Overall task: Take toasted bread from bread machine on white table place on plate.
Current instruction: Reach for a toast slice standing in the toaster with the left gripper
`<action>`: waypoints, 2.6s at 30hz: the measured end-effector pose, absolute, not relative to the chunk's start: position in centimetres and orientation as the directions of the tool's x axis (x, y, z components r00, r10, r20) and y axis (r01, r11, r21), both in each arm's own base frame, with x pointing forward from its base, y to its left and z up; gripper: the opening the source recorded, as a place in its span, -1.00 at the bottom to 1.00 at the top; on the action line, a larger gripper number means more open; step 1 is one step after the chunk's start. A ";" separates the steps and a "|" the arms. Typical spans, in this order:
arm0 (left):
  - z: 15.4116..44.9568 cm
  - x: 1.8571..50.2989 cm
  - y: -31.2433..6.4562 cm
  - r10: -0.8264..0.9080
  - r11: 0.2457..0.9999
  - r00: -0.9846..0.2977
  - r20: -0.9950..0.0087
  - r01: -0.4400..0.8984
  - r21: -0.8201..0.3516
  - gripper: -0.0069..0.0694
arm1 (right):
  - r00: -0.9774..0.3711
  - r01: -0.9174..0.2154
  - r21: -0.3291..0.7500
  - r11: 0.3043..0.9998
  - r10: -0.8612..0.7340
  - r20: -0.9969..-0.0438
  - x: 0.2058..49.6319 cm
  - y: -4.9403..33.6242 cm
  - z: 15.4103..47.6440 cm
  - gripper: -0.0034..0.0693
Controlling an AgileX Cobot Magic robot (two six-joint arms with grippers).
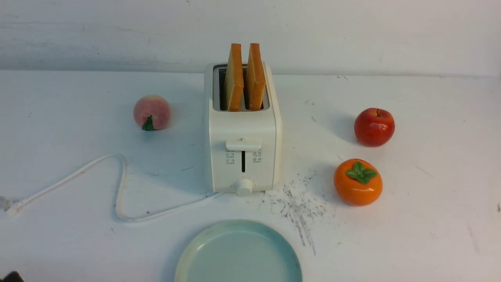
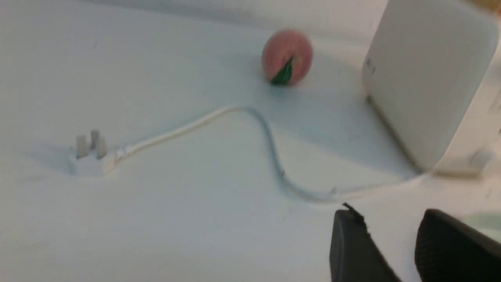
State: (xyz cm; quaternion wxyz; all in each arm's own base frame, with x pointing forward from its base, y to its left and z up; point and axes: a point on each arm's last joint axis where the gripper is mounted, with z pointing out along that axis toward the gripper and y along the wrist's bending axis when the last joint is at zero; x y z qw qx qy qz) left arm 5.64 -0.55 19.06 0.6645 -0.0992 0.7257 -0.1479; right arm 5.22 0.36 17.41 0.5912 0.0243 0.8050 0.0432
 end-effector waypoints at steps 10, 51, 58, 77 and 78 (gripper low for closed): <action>20.9 5.6 -0.1 -0.729 0.684 0.066 -0.681 0.114 -0.721 -0.20 | -0.297 -0.012 0.166 0.986 0.155 -0.942 5.2 0.5 17.5 -0.25; 36.5 24.7 -11.7 -0.065 0.923 -0.869 -0.490 0.134 -0.361 -0.86 | -0.731 -0.289 0.506 0.813 0.154 -0.665 7.2 5.1 29.5 -0.96; 38.7 30.4 -15.4 0.020 0.967 -0.778 -0.628 0.175 -0.186 -0.85 | -0.726 -0.327 0.482 0.812 0.111 -0.679 7.8 5.2 29.4 -0.96; 34.6 39.1 -20.3 0.073 0.967 -0.676 -0.733 0.227 -0.113 0.63 | -0.697 -0.323 0.471 0.821 0.130 -0.705 8.2 5.1 29.6 -0.93; 34.4 39.3 -20.3 0.077 0.968 -0.671 -0.737 0.229 -0.107 0.63 | -0.697 -0.323 0.471 0.821 0.130 -0.705 8.2 5.1 29.6 -0.93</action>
